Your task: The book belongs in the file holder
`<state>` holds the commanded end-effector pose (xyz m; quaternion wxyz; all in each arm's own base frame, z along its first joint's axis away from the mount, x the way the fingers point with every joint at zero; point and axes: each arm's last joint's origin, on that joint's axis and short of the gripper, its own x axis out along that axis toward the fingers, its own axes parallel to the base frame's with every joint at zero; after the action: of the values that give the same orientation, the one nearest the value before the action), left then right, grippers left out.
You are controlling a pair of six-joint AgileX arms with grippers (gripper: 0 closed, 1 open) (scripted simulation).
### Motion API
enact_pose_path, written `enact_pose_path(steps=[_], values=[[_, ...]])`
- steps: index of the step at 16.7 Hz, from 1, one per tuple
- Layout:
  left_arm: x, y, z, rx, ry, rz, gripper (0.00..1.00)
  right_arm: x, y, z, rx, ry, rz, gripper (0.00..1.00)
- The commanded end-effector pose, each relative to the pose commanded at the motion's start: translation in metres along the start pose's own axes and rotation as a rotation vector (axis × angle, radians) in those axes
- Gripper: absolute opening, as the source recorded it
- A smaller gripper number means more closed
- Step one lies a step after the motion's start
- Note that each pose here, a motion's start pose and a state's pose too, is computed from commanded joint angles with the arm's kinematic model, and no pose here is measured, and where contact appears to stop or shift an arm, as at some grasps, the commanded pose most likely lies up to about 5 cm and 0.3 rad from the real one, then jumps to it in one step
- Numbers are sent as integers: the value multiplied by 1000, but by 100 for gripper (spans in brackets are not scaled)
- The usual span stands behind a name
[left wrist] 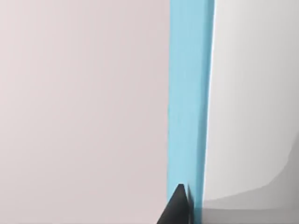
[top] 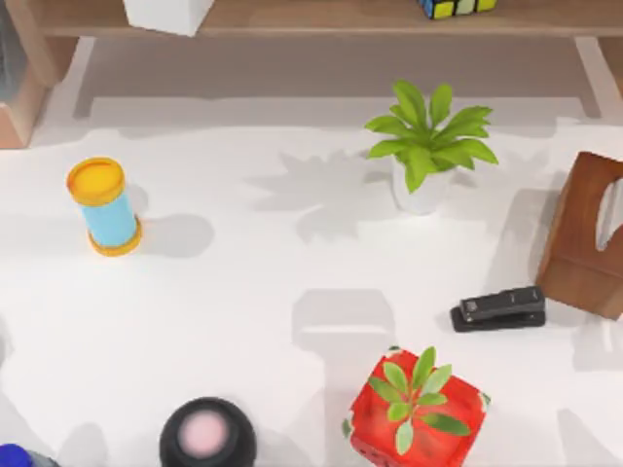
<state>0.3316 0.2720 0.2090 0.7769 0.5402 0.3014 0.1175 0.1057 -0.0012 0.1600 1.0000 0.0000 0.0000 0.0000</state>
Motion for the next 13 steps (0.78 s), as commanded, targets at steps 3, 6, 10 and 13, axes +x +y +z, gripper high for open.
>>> enact_pose_path(steps=[3, 6, 10, 13], values=[[-8, -36, -6, 139, -116, -39, 0, 0, 0, 0, 0, 0, 0, 100], [-15, -54, 16, 272, -294, -12, 0, 0, 0, 0, 0, 0, 0, 100], [-17, -76, 55, 394, -515, 19, 0, 0, 0, 0, 0, 0, 0, 100], [-16, -88, 69, 423, -586, 11, 0, 0, 0, 0, 0, 0, 0, 100]])
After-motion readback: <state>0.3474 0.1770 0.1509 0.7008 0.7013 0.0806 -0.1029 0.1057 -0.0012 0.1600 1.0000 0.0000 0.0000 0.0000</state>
